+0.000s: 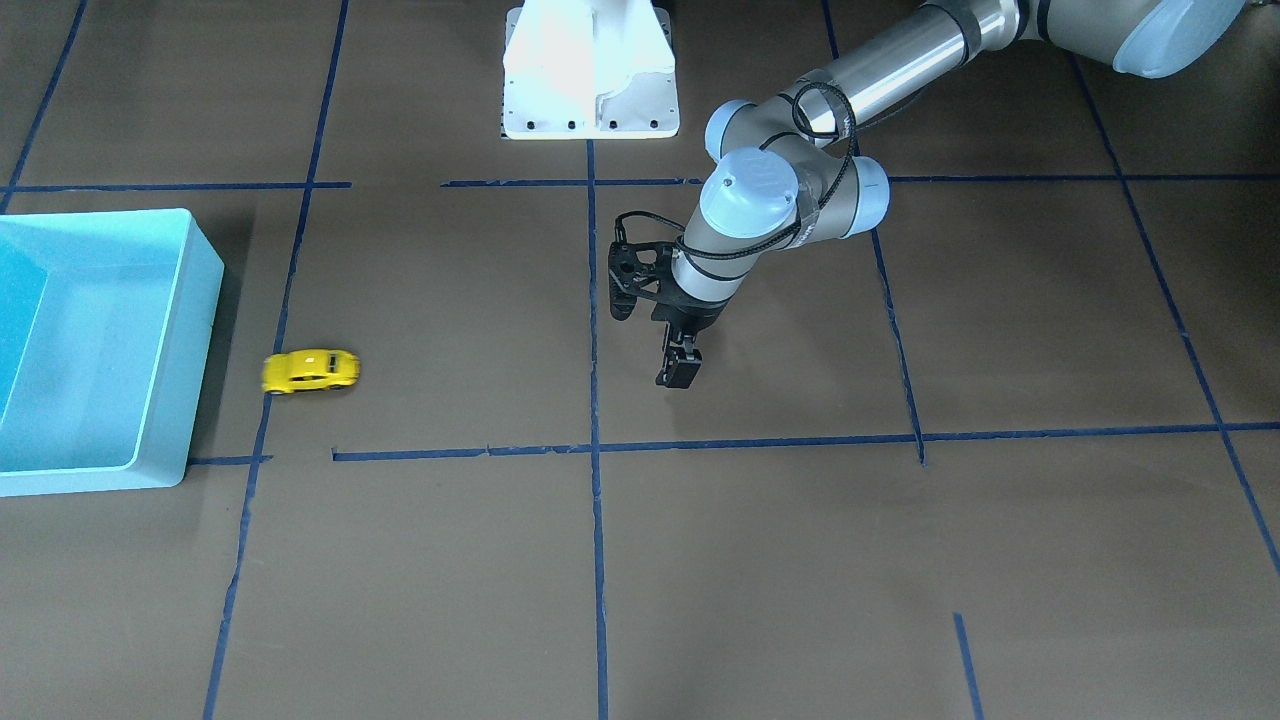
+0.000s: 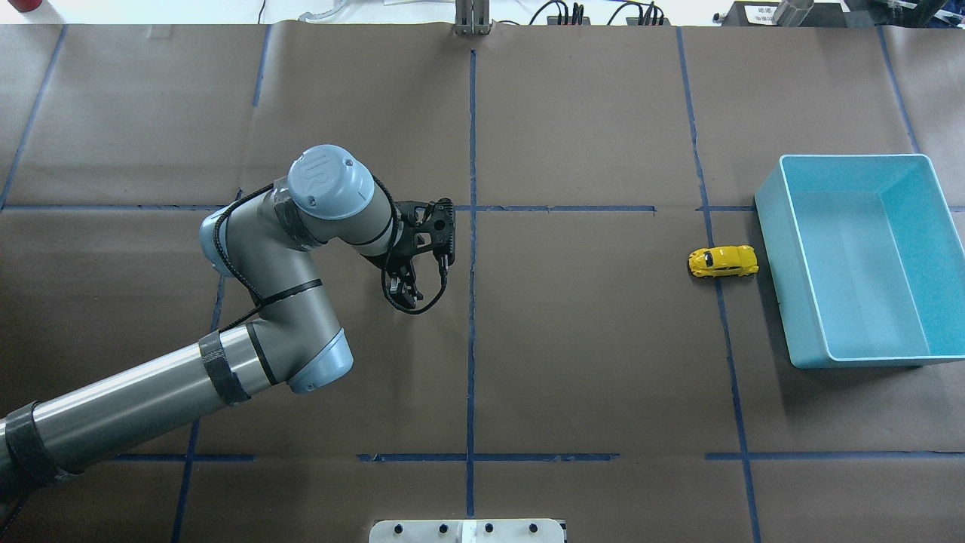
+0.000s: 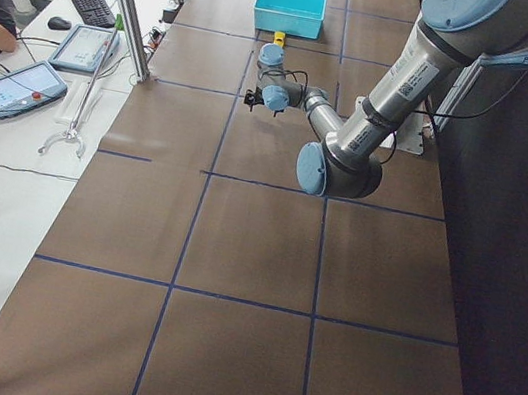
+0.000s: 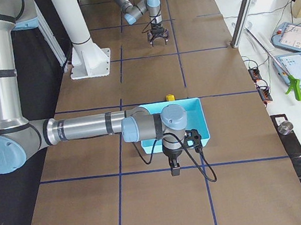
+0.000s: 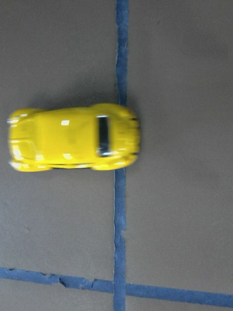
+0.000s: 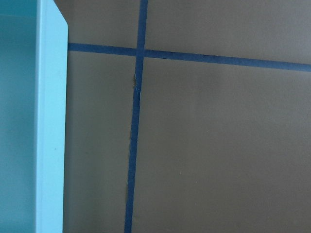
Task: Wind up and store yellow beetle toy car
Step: 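Retract the left arm while the right arm moves toward the car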
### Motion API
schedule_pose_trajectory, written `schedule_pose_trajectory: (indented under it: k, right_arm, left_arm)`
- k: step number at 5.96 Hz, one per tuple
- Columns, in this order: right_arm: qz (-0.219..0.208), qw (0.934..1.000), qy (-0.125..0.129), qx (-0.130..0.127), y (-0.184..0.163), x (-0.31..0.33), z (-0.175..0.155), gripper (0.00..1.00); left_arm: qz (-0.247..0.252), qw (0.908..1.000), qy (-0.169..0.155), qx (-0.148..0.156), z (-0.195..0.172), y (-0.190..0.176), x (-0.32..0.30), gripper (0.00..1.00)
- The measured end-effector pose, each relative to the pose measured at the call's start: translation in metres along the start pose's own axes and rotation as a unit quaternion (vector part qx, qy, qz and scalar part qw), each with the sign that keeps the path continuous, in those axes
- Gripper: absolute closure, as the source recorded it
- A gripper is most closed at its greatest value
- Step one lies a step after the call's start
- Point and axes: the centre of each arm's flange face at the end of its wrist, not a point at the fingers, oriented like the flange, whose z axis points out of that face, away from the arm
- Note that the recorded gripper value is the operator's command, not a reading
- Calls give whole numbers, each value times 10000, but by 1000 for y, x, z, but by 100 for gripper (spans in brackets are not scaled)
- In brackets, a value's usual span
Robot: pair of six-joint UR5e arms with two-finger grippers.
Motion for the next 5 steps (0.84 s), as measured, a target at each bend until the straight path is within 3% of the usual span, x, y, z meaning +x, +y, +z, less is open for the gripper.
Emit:
schedule_pose_trajectory:
  k: [2,5]
  right_arm:
    - [-45,10000,46,2,-14,-29,-31,0]
    - [-361,9986,267,-271,-100,-157,-123,0]
  left_arm:
    - [-1,10000,3,-92,0,8,-5,0]
    - [-311,9980,-42,-544,-3,59,-33,0]
